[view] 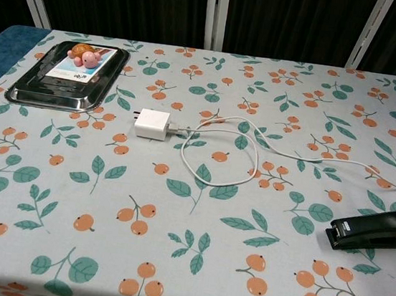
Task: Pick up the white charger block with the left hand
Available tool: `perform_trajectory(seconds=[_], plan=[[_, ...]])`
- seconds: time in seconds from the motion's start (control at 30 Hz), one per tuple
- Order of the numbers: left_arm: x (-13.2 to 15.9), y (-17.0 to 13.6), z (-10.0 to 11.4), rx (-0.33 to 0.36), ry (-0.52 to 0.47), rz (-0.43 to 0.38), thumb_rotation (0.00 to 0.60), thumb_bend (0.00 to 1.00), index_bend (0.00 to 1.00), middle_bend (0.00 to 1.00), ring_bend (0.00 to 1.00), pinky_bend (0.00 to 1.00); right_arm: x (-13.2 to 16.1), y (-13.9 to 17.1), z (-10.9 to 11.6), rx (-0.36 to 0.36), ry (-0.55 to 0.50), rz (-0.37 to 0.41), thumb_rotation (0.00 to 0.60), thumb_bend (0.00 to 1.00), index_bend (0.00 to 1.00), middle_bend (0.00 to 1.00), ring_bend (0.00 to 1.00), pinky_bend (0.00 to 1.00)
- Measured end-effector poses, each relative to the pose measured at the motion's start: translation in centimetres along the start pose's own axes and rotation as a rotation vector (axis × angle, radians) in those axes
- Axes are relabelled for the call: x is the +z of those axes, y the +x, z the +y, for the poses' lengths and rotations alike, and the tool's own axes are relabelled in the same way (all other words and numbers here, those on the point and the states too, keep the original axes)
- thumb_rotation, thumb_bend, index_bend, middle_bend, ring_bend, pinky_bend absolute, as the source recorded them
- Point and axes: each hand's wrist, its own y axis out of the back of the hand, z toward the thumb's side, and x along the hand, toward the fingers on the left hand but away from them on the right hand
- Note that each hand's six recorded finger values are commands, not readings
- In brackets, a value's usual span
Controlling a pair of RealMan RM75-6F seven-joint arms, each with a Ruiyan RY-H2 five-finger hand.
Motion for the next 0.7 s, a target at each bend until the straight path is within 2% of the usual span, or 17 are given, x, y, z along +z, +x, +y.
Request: perform_trajectory(seconds=[0.5,0.7], plan=[[0.1,0.6,-0.1,0.001,0.007,0.004,0.6,0.24,0.18,0.14,0.05,0.0,0.3,-0.4,0.1,-0.003,-0.002,0.006,0.6,0.24,0.0,0.0,0.0,0.0],[2.3,3.2,0.4,0.023,-0.003,-0.061,0.6,0.24,0.2,0.15,0.05,0.0,0.8,-0.9,0.5,-0.008,0.003,0.028,0.6,0.24,0.0,0.0,0.0,0.0]])
